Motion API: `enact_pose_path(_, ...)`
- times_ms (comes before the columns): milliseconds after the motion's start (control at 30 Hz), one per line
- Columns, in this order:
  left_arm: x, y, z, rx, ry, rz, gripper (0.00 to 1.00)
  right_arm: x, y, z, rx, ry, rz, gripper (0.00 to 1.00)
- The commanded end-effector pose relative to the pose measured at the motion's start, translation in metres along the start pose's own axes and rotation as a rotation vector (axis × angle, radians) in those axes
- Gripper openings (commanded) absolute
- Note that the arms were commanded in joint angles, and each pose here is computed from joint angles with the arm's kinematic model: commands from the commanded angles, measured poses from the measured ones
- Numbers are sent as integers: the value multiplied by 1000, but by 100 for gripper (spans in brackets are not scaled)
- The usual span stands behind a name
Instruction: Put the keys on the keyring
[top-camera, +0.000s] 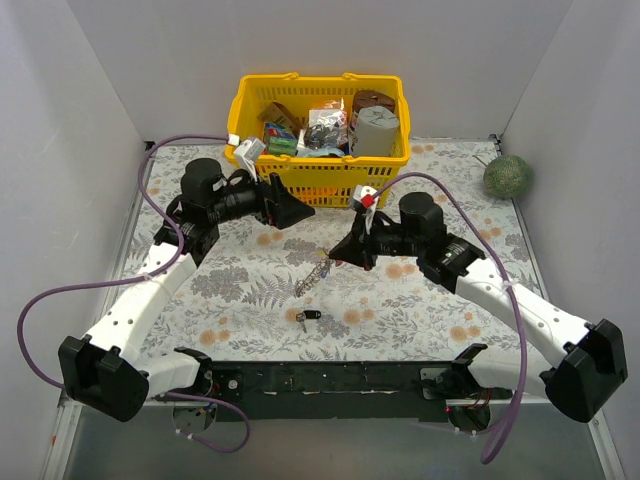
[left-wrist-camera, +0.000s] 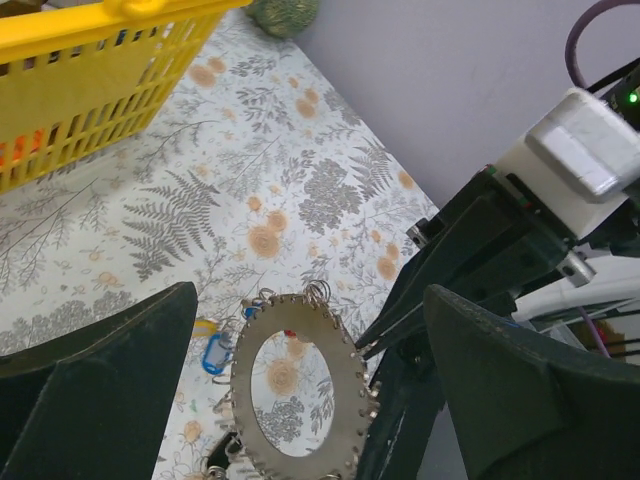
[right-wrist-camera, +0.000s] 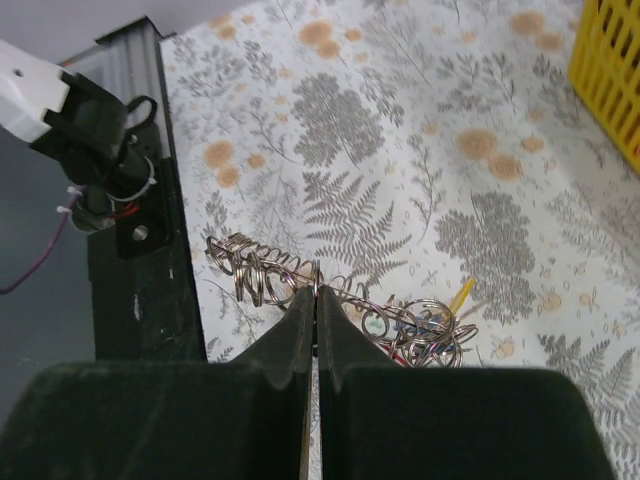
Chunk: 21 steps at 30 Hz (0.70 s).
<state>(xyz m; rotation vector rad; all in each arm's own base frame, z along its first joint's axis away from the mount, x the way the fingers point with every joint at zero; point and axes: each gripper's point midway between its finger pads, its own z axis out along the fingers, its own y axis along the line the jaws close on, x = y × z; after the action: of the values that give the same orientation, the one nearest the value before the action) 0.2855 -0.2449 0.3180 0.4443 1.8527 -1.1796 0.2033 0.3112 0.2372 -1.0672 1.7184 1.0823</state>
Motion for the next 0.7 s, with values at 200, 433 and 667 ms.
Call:
enact_pose_path(200,-23,-72,-21,304,0,100,92,-93,62,-40,-287,-248,-238,1)
enact_pose_path(433,-23,-91,-28,402,24,98,88,-98,56,-43,-282,-272,-200,1)
enact_pose_path(667,-23,-95,-30,432,27,76,79,-102,46,-46,-279,-308,-125,1)
